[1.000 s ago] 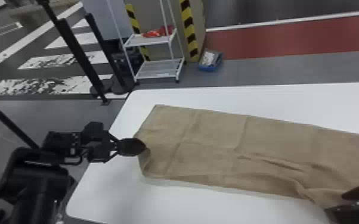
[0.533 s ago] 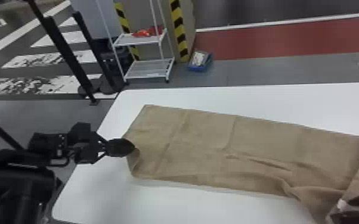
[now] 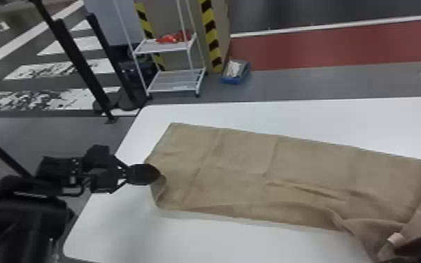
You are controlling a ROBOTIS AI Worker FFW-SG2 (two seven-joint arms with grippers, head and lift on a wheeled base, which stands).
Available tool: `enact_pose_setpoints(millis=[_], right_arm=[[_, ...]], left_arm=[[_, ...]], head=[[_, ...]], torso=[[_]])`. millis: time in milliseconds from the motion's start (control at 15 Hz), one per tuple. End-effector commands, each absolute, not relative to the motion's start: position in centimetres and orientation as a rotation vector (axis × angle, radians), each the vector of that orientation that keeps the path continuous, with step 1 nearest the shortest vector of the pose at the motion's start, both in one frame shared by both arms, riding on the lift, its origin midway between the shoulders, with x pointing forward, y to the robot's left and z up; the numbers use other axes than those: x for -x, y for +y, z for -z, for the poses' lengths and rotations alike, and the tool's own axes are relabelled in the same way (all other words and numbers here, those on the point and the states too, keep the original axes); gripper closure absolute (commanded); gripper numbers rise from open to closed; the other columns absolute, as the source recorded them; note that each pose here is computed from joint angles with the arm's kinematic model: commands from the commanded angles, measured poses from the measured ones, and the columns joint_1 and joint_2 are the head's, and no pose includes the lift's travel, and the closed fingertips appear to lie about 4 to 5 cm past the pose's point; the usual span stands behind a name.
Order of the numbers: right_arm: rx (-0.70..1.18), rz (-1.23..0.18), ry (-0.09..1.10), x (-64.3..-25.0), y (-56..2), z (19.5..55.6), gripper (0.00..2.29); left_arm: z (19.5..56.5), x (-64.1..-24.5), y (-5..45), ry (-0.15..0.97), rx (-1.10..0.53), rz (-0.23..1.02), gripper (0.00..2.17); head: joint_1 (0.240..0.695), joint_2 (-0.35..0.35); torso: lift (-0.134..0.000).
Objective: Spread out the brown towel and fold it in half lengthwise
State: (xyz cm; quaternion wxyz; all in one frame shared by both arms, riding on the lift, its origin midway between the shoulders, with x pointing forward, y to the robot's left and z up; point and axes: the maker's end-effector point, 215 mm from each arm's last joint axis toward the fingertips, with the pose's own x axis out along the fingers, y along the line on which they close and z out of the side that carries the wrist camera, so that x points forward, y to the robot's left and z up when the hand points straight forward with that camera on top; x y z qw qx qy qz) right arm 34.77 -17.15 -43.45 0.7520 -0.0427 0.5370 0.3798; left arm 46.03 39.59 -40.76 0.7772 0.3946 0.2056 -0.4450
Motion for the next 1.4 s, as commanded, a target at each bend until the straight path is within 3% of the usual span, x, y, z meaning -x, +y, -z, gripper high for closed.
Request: enact_pose_setpoints(millis=[0,1333], right_arm=[[0.082,-0.816,1.19,-34.6,-17.1,43.6,0.5],[0.185,-0.768,1.228,-36.3,-18.0,45.0,0.62]], left_arm=[[40.9,-45.9,39.7,0.444,-0.851,0.963,1.41],[41.1,-45.7,40.0,0.431,-0.867,0.971,1.41]], head=[[0.695,0.304],[0.695,0.297]], torso=[[-0.124],[-0.124]])
